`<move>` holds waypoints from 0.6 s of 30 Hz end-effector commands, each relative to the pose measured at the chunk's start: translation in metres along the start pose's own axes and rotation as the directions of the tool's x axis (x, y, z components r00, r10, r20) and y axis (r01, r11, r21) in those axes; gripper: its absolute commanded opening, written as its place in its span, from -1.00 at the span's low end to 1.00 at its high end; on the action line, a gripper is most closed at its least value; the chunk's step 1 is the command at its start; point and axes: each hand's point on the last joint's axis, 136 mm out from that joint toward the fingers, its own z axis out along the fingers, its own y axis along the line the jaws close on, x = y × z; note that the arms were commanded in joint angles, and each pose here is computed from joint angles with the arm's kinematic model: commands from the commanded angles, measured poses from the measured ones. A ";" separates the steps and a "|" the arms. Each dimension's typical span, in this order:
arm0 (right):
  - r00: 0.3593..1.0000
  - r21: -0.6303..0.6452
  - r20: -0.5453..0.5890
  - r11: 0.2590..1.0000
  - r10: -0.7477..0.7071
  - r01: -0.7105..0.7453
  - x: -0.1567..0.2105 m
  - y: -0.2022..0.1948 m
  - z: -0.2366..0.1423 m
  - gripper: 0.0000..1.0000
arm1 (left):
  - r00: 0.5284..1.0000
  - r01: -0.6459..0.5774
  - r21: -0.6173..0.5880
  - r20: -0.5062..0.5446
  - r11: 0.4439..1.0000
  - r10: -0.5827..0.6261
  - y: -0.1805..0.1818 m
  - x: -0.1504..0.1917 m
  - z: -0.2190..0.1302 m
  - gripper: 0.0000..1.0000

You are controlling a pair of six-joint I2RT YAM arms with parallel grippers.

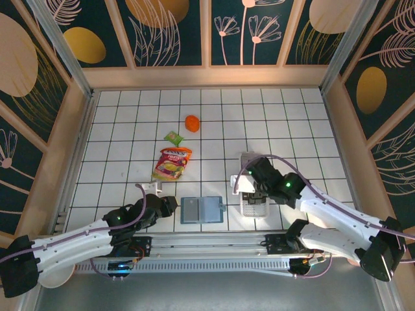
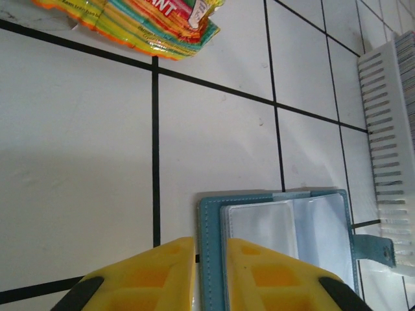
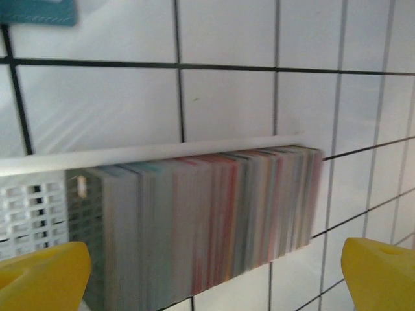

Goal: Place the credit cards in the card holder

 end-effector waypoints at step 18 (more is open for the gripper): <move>0.998 0.017 0.000 0.998 -0.066 0.066 0.023 0.024 0.033 0.65 | 1.000 -0.005 0.022 -0.007 1.000 0.005 -0.003 0.003 0.004 -0.66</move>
